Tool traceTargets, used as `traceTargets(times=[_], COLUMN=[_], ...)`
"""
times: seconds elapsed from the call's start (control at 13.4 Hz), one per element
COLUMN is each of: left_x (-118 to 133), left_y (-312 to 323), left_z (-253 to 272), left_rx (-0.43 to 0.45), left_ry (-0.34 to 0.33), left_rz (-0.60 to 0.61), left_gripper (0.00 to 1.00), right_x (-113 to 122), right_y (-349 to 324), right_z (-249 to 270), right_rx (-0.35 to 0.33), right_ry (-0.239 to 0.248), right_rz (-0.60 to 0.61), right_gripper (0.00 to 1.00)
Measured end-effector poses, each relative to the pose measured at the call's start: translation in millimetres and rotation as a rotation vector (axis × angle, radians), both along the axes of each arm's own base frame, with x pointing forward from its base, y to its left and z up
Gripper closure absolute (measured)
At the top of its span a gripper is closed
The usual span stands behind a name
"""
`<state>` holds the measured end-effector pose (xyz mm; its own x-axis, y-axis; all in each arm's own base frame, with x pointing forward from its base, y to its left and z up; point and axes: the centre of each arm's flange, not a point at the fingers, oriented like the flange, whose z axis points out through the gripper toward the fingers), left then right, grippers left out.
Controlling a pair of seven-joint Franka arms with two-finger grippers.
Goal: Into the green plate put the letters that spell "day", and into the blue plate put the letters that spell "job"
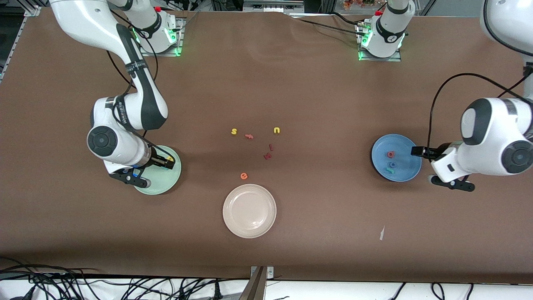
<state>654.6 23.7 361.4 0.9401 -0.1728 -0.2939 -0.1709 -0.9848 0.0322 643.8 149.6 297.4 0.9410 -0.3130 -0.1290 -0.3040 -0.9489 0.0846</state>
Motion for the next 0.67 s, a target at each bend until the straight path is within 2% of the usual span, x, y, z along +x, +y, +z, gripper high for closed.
traceTargets(times=[0.15,0.22,0.45,0.67], left_x=[5,5,-2,-18], left_y=[14,23,48,40], left_z=[29,38,65,135], left_rx=[0.005,0.006,0.017,0.029], left_ry=[-0.013,-0.018,-0.053,-0.171], left_rz=[0.023,0.038,0.077,0.072], left_gripper=[0.0,0.0,0.0,0.0], right_x=[5,7,7,-9], right_y=[5,7,9,4], right_z=[36,56,123,186], right_rx=[0.002,0.007,0.034,0.069], right_ry=[0.025,0.023,-0.024,-0.063], right_rz=[0.005,0.009,0.056,0.164], right_gripper=[0.03,0.01,0.01,0.01])
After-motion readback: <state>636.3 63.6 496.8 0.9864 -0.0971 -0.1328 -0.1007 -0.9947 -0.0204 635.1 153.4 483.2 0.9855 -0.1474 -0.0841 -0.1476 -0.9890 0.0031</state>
